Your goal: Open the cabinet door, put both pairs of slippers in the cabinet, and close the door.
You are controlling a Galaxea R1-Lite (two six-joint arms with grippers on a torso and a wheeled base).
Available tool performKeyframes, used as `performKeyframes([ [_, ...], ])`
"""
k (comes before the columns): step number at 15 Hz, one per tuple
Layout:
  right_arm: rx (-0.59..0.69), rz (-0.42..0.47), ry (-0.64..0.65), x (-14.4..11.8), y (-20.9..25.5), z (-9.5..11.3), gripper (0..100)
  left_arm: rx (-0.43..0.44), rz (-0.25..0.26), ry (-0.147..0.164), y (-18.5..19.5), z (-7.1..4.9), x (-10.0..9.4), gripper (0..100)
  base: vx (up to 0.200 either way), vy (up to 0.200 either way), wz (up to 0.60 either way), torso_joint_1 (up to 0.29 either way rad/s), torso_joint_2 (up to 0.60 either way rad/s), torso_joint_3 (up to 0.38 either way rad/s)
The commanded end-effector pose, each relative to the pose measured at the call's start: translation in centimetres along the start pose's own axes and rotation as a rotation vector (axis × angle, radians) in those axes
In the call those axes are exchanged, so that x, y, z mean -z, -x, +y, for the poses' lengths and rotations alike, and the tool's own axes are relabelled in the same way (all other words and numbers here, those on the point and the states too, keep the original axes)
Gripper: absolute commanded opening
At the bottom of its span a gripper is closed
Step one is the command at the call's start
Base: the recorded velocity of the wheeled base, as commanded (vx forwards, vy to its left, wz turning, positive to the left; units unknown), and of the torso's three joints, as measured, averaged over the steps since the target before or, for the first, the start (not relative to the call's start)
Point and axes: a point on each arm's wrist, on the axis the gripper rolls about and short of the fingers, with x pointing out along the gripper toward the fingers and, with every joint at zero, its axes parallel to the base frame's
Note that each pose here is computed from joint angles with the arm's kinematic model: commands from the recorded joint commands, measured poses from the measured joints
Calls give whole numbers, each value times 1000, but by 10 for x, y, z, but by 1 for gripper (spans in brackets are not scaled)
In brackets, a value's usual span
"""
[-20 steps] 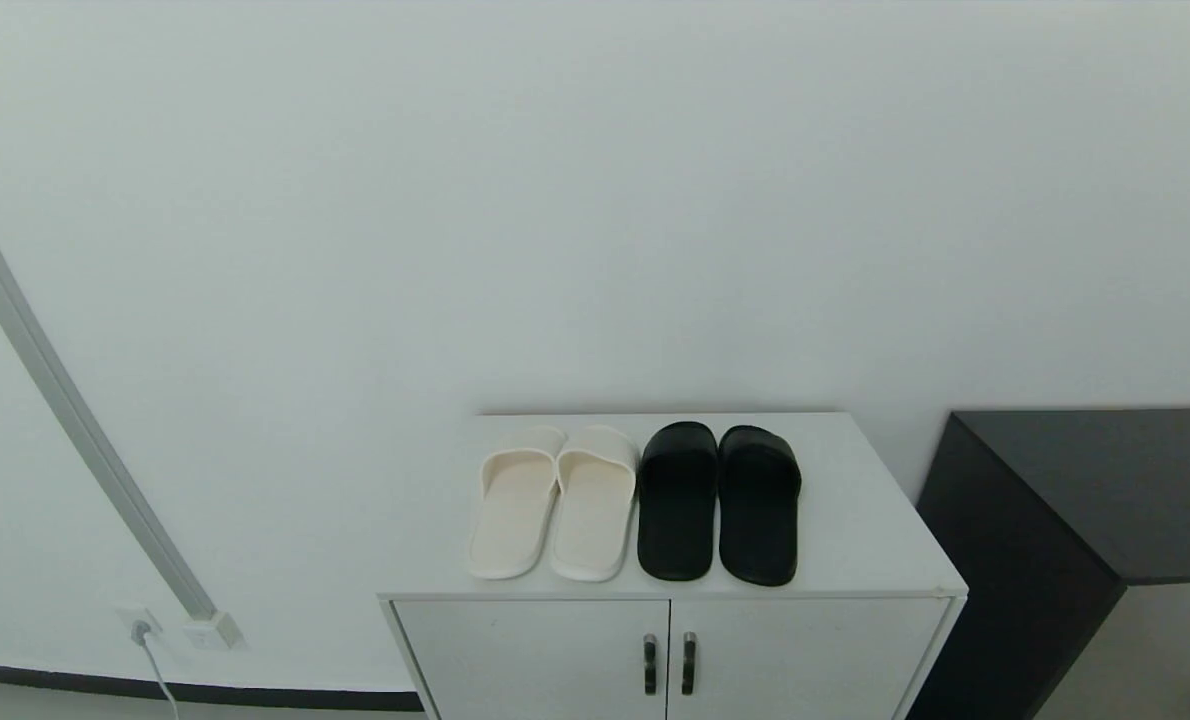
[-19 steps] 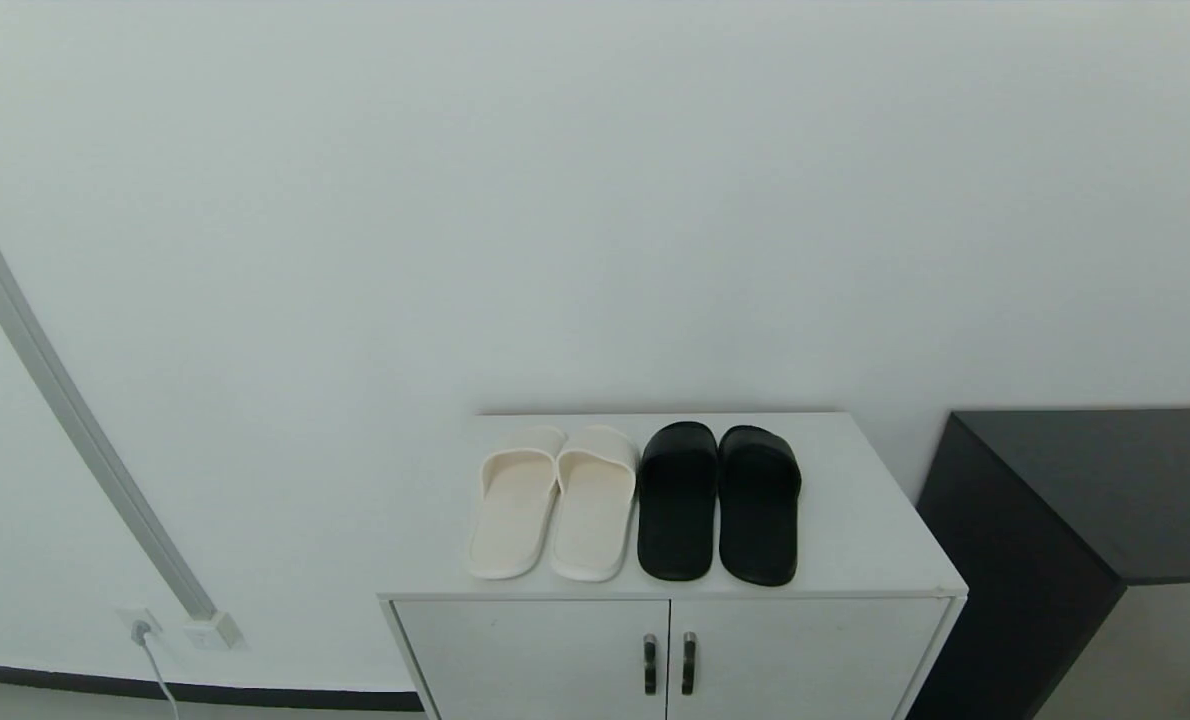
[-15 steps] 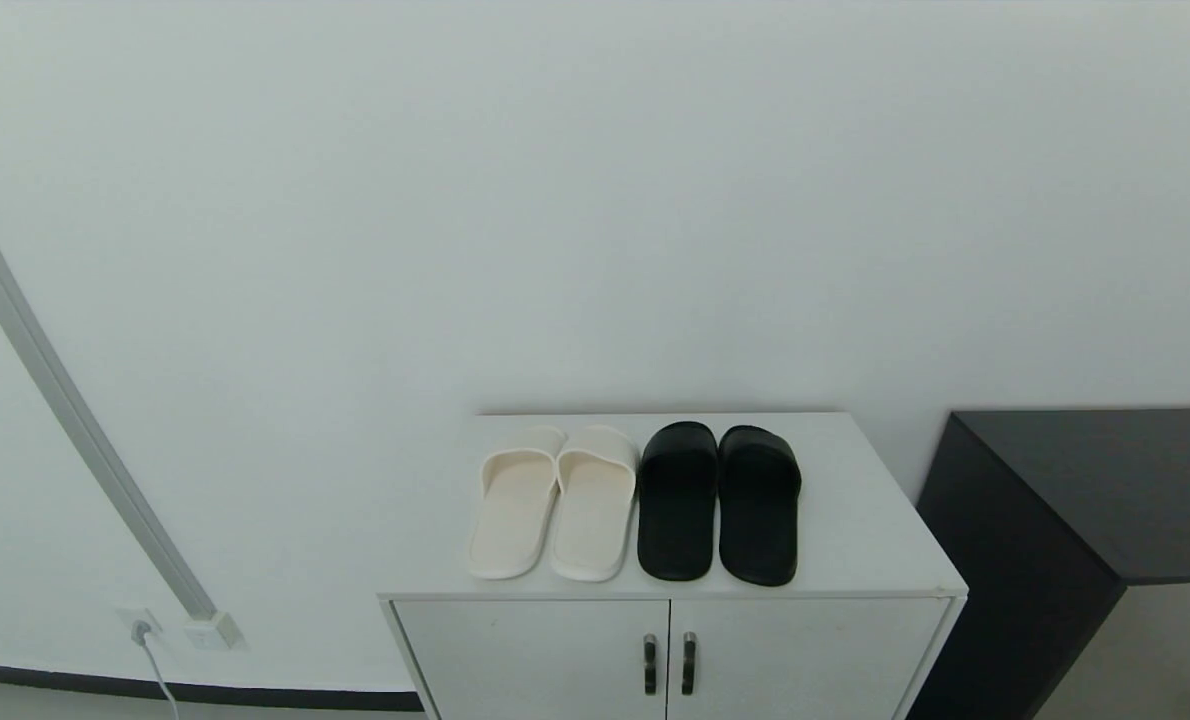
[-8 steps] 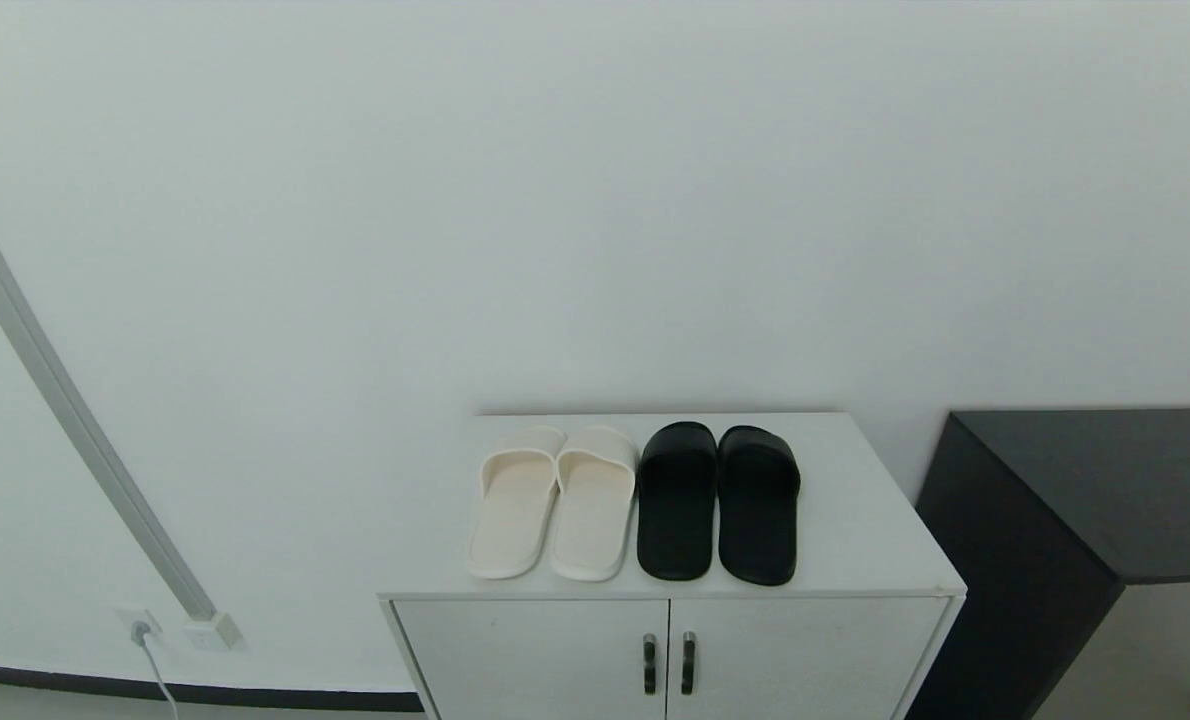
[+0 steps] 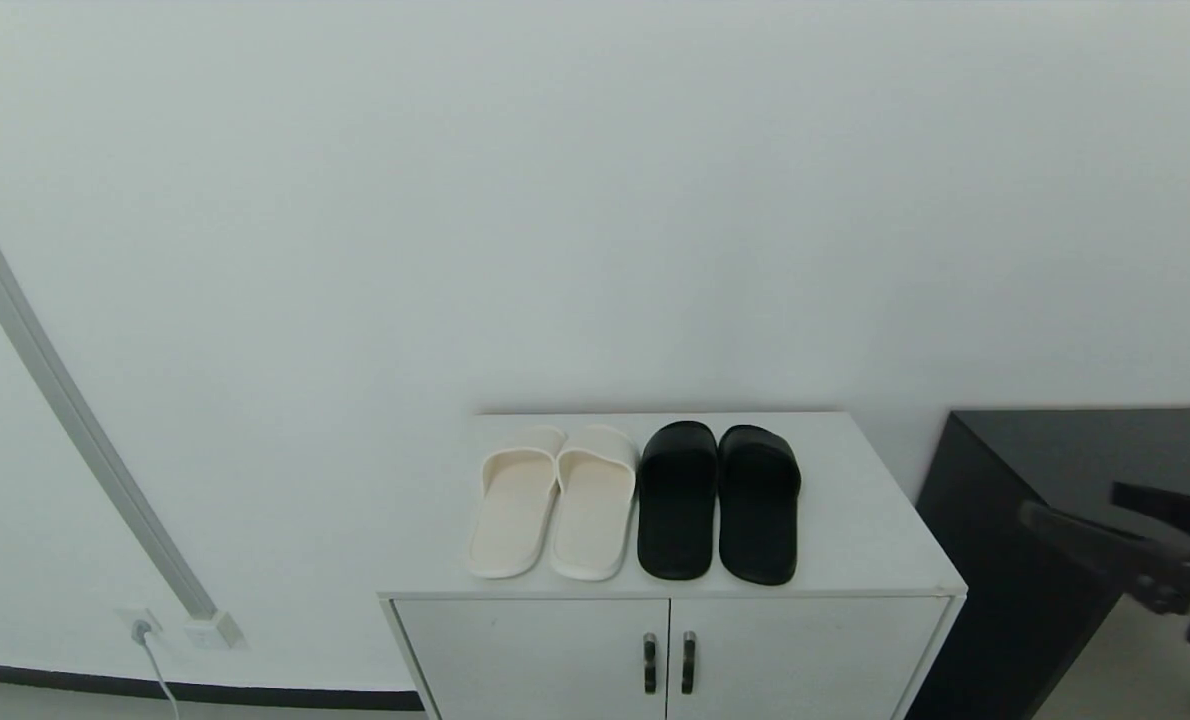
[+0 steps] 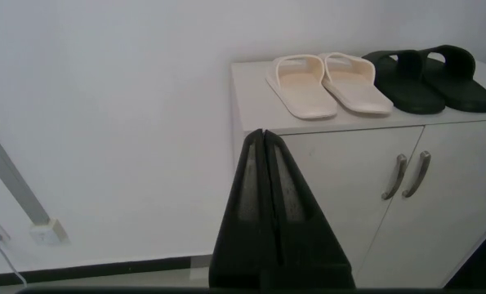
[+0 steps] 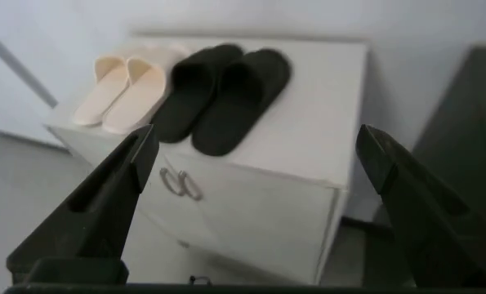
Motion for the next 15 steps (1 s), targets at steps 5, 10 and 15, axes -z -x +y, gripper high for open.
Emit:
performKeyframes([
  [5,-49,112,7,16,-132,85,100,-2,-1,2,0,0,0,0,0,0,0,0,0,0],
  [10,165,56,25,38,-210,122,100,-2,-1,5,0,0,0,0,0,0,0,0,0,0],
  [15,307,32,10,59,-262,125,100,-3,-1,7,0,0,0,0,0,0,0,0,0,0],
])
